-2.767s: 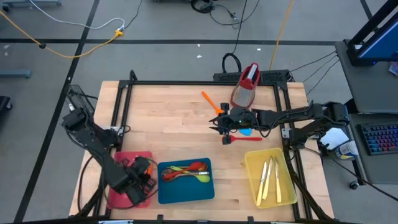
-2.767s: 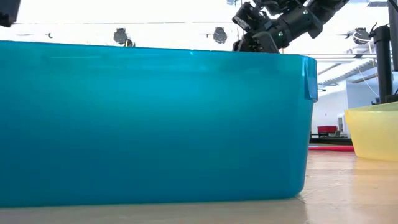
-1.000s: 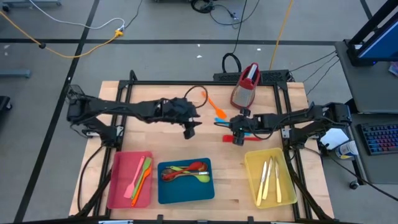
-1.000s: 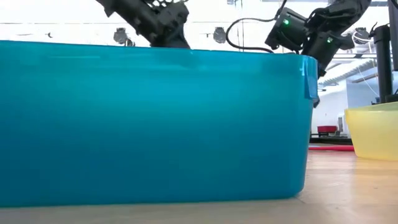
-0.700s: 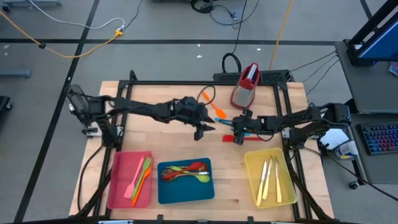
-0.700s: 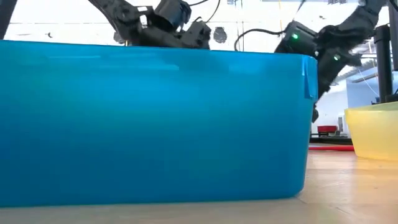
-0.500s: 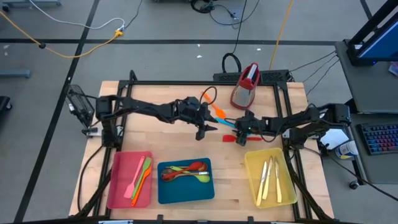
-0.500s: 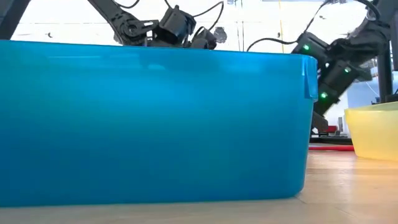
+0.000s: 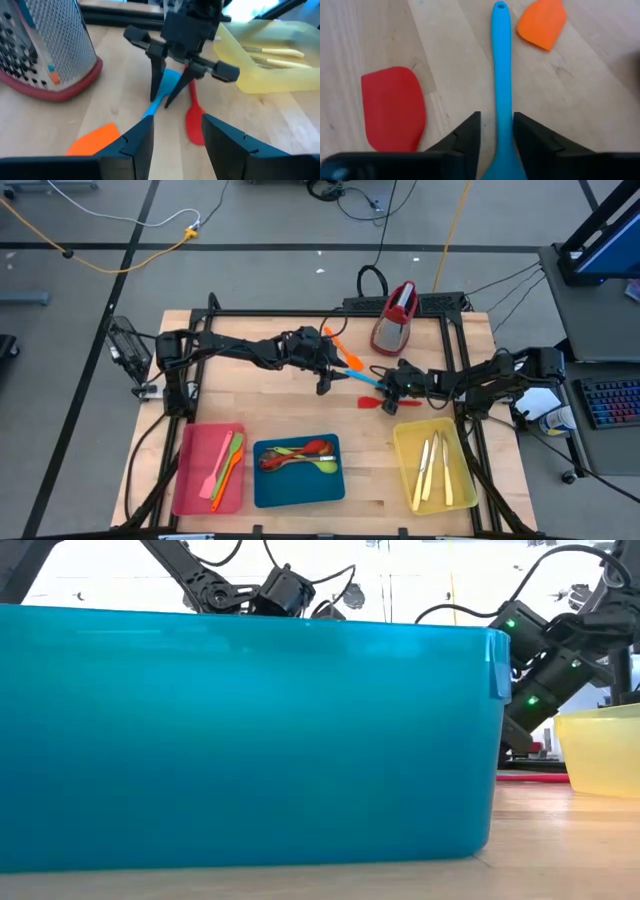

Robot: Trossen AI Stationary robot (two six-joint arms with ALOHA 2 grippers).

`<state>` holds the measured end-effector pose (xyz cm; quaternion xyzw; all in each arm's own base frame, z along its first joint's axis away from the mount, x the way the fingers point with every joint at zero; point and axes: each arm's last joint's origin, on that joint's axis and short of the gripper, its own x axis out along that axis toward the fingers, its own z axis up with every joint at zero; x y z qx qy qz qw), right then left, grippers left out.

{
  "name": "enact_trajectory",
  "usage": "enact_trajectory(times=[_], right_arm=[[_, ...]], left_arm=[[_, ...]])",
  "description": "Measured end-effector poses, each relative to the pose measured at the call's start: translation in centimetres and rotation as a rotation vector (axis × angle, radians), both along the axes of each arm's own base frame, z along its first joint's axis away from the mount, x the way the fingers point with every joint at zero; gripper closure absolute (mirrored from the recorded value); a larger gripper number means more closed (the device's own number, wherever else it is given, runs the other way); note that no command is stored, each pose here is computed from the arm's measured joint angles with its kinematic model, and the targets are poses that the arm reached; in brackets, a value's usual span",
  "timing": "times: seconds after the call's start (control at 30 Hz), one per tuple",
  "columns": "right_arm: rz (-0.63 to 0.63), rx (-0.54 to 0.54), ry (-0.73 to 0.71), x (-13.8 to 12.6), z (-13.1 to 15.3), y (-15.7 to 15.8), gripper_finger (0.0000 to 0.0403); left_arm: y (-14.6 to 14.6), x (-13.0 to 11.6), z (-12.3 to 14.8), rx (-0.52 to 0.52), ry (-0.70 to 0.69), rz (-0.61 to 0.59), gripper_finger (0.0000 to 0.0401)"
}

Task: Pick & Place Kitchen Items
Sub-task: Put the blue spatula into the pink bin

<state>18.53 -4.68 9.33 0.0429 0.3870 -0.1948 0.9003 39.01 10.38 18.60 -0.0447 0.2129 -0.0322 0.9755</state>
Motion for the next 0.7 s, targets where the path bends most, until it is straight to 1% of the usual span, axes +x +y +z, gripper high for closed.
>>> enact_trajectory(times=[0.17,0.27,0.37,0.53,0.63,0.7], right_arm=[[0.012,-0.004,-0.002,0.0,0.0,0.0,0.036],[0.06,0.006,-0.038,0.2,0.2,0.1,0.0388],[0.086,0.011,-0.078,0.5,0.4,0.1,0.0388],[0.107,-0.002,-0.083,0.6,0.5,0.1,0.0384],[0.113,-0.007,-0.086,0.6,0.5,0.1,0.0391],[0.109,-0.001,-0.09,0.6,0.5,0.1,0.0391]], left_arm=[[0.0,0.0,-0.1,-0.002,0.006,0.0,0.0231],[0.0,-0.1,-0.2,-0.006,0.023,-0.001,0.0231],[-0.1,-0.3,-0.5,0.001,0.059,-0.009,0.0231],[-0.1,-0.5,-0.9,-0.006,0.1,-0.012,0.0231],[-0.2,0.0,-1.4,0.012,0.076,-0.021,0.0231],[-0.4,0.5,-2.3,-0.007,0.061,-0.009,0.0231]])
